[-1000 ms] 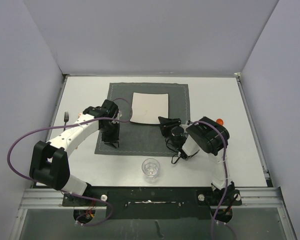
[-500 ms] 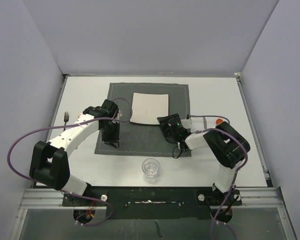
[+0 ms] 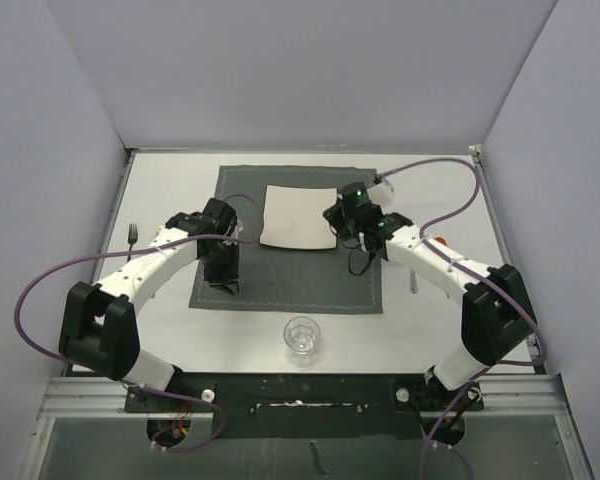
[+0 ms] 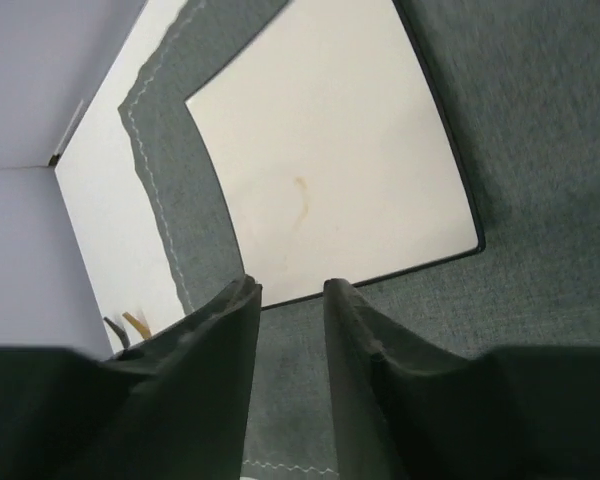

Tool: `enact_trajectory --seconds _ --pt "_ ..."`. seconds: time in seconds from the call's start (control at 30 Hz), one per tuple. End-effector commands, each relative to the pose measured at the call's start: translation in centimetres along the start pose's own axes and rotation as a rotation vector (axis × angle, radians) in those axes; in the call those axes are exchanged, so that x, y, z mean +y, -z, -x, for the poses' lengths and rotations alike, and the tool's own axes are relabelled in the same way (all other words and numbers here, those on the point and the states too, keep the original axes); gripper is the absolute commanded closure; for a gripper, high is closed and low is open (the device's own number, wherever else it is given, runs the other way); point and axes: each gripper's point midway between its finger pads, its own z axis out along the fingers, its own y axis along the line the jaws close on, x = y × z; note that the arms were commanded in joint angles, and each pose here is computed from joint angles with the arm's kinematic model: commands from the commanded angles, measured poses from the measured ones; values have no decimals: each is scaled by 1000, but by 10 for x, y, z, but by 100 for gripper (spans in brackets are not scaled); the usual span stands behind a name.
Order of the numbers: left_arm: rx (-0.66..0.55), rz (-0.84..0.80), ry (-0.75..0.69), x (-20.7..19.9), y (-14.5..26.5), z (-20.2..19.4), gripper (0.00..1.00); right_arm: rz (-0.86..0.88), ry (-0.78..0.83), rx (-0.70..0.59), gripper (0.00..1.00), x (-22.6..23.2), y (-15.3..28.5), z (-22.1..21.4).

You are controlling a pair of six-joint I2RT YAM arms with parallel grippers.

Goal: Set the dinner table for one person
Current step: Place the plate on the napkin, then adjust the napkin at the center of the board.

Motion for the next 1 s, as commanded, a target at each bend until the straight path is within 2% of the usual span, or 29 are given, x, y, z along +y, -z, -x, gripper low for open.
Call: enact_trajectory --seconds 0.0,0.03,0.1,0.27,0.5,0.97 --pt "-95 -4 18 -4 11 26 87 -152 290 -22 88 -10 44 51" --pt "-98 7 23 -2 11 28 89 -184 335 1 99 -15 51 55" --pt "-94 25 36 3 8 30 100 -260 412 37 100 -29 65 59" --pt "-38 87 82 17 -6 26 100 -371 541 120 100 -77 89 53" --pt "-18 148 174 37 -12 19 100 -463 600 285 100 -144 92 13" --pt "9 141 362 34 -28 7 100 -427 642 404 100 -194 84 -38"
